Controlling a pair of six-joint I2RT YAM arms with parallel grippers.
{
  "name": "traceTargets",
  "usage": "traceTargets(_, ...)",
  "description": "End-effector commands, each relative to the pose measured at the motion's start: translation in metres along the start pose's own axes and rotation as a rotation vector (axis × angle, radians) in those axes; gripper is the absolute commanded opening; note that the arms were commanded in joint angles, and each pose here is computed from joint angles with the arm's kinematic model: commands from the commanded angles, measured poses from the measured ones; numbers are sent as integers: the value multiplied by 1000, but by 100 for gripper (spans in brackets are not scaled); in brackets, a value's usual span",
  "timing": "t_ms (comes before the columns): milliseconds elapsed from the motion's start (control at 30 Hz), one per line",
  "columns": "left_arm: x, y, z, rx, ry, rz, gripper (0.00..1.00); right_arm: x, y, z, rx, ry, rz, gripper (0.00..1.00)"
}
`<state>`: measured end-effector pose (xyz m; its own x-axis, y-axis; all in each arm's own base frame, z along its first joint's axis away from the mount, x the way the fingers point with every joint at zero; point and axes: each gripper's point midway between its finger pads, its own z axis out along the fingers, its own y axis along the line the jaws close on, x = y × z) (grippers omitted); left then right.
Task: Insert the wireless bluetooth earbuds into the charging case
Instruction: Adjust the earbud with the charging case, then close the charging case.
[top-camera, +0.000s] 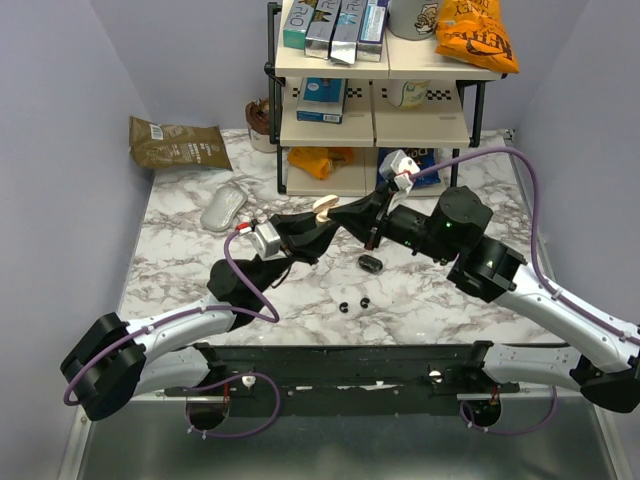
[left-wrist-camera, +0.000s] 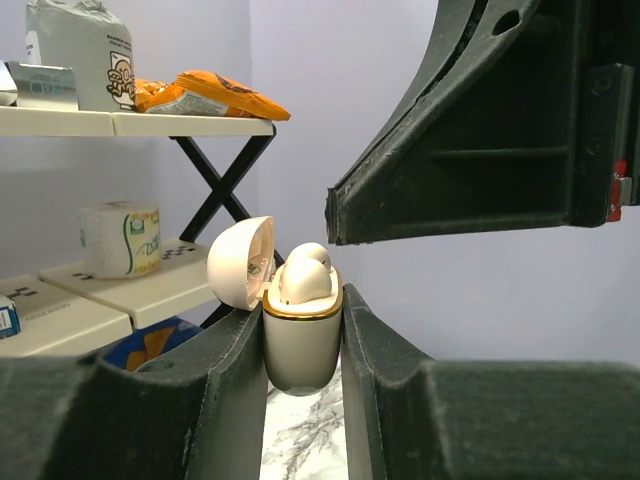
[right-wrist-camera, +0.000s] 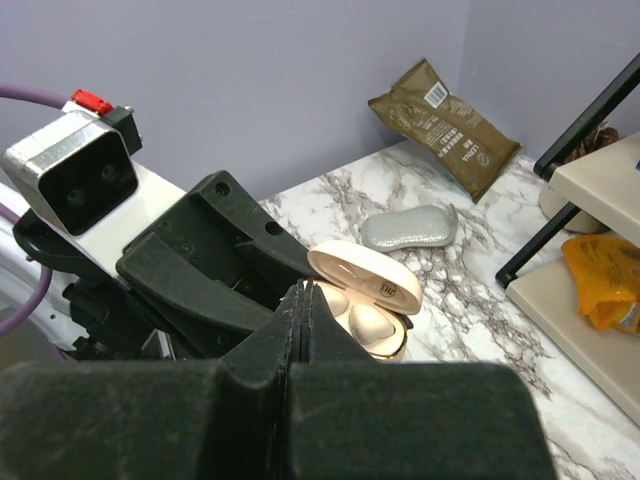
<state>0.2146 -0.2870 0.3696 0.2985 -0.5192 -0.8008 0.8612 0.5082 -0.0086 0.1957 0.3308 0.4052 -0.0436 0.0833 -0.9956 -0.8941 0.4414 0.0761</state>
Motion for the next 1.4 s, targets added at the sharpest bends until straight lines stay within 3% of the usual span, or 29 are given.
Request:
traceTargets(0, -14, -4, 4, 18, -46, -2, 0, -16, -2, -10, 23, -39, -25, 1)
traceTargets(167, -5, -6, -2, 28, 5, -2, 0, -18, -46, -21, 277, -36, -22, 1)
traceTargets(267, 2, -15, -9, 73, 53, 0, 0, -20, -59, -17, 350, 5, -28, 9)
traceTargets(300, -1, -18, -12, 90, 57, 5, 0, -21, -60, -16, 353, 12, -35, 19)
traceTargets(400, 5, -24, -19, 126, 102, 27, 0, -19, -64, -11, 366, 53, -42, 36)
traceTargets(500, 9, -24, -24, 126, 127, 40, 0, -13, -61, -4, 346, 95, -37, 40)
traceTargets(933, 7, -24, -18, 132, 120, 50, 0, 12, -34, 7, 178, 189, -28, 40)
traceTargets(1367, 5, -15, -12, 92, 110, 72, 0, 33, -22, -4, 120, 239, -3, 31)
